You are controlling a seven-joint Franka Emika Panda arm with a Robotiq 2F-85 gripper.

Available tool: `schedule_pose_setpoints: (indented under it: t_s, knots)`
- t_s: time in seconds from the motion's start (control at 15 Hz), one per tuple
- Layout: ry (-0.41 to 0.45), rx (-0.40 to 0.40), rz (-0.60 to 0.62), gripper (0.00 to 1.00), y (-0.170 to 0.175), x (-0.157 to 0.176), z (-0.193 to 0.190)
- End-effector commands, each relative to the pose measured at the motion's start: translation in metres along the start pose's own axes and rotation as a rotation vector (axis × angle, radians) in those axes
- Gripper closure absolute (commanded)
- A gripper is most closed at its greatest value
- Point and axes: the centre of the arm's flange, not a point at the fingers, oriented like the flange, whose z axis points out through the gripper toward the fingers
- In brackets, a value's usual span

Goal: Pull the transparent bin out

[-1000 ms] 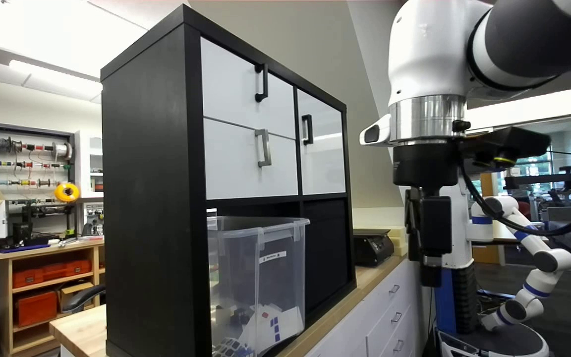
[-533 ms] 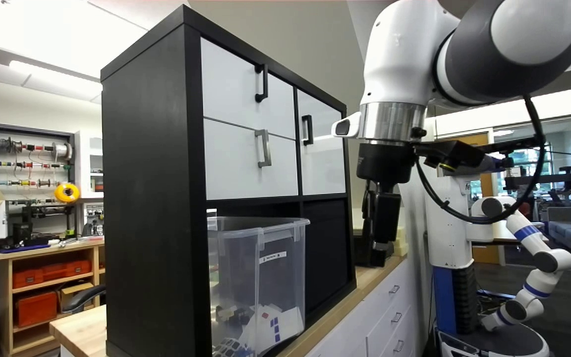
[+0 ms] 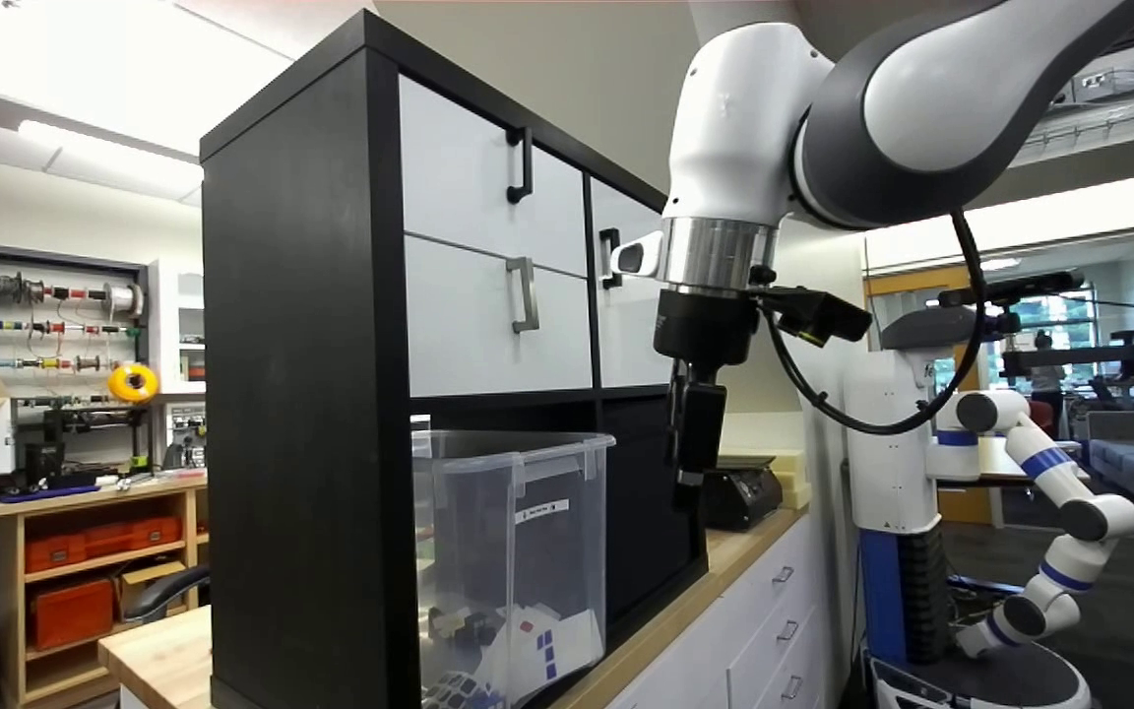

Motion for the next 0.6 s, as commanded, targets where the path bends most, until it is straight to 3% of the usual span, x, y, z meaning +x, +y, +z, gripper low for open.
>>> schedule_pose_setpoints:
  t_s: [0.0,0.53]
  knots:
    - [0.000,0.000,-0.001,0.00,0.0000,0.0001,0.0001]
    - [0.003,-0.009,-0.005,0.00,-0.0006,0.0005,0.0006]
